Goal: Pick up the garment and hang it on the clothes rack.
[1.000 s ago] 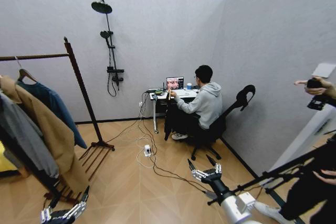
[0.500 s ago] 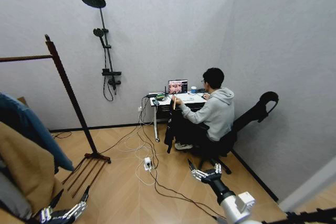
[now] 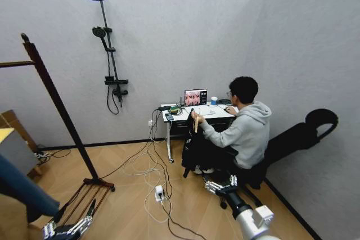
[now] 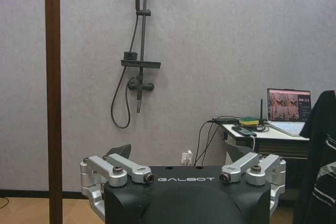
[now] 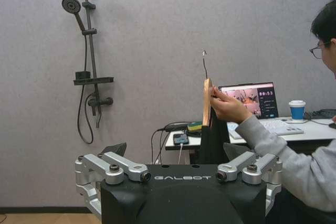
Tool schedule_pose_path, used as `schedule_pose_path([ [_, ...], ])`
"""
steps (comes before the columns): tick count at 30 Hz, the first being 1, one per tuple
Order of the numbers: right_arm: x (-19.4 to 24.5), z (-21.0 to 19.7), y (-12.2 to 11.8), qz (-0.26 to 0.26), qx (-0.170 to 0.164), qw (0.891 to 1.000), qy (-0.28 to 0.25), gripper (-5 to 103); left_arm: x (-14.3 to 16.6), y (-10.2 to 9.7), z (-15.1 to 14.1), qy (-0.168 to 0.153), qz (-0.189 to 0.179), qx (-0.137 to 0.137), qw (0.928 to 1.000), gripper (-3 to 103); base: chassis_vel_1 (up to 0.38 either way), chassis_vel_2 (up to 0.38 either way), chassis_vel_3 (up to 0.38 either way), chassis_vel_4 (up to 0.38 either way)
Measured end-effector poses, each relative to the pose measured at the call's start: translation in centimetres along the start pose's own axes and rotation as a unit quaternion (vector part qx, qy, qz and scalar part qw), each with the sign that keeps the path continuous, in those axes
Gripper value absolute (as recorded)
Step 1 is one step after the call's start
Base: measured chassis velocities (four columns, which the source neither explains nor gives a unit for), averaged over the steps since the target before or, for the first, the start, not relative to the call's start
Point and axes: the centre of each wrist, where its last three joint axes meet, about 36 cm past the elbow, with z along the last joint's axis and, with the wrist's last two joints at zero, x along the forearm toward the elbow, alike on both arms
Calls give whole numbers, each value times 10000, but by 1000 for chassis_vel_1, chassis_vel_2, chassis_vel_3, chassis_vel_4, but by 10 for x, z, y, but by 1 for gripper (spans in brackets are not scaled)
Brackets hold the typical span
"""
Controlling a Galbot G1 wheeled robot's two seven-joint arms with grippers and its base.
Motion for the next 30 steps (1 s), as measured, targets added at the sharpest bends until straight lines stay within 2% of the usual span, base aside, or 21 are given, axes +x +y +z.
schedule_pose_path([
  [10, -45, -16, -34, 366, -29, 9989, -278, 100, 0, 0, 0, 0, 1, 0, 10000, 100, -156, 129, 104, -130],
  [11, -67, -19, -46, 387, -54, 9987, -334, 100, 0, 0, 0, 0, 2, 0, 10000, 100, 11, -55, -46, 23],
  [14, -81, -22, -54, 388, -12, 9986, -373, 100, 0, 0, 0, 0, 0, 0, 10000, 100, 56, -55, -54, 33],
  [17, -130, -29, -78, 382, 97, 9988, -301, 100, 0, 0, 0, 1, 0, 0, 10000, 100, 71, -37, -34, 53],
  [18, -130, -29, -78, 382, 97, 9988, -301, 100, 0, 0, 0, 1, 0, 0, 10000, 100, 67, -13, -9, 46],
  [21, -150, -30, -88, 353, 181, 9990, -224, 100, 0, 0, 0, 1, 0, 0, 10000, 100, 0, 0, 0, 0],
  [22, -169, -30, -97, 308, 270, 9991, -133, 100, 0, 0, 0, 1, 0, 0, 10000, 100, 0, 0, 0, 0],
  [26, -190, -33, -107, 166, 451, 9988, -57, 100, 0, 0, 0, 0, 1, 0, 10000, 100, -12, 4, 7, -13],
  [28, -207, -42, -113, -96, 764, 9970, -24, 100, 0, 0, 0, 0, 0, 0, 10000, 100, 0, 0, 0, 0],
  [30, -212, -45, -112, -159, 832, 9964, -32, 100, 0, 0, 0, 1, 0, 0, 10000, 100, 0, 0, 0, 0],
])
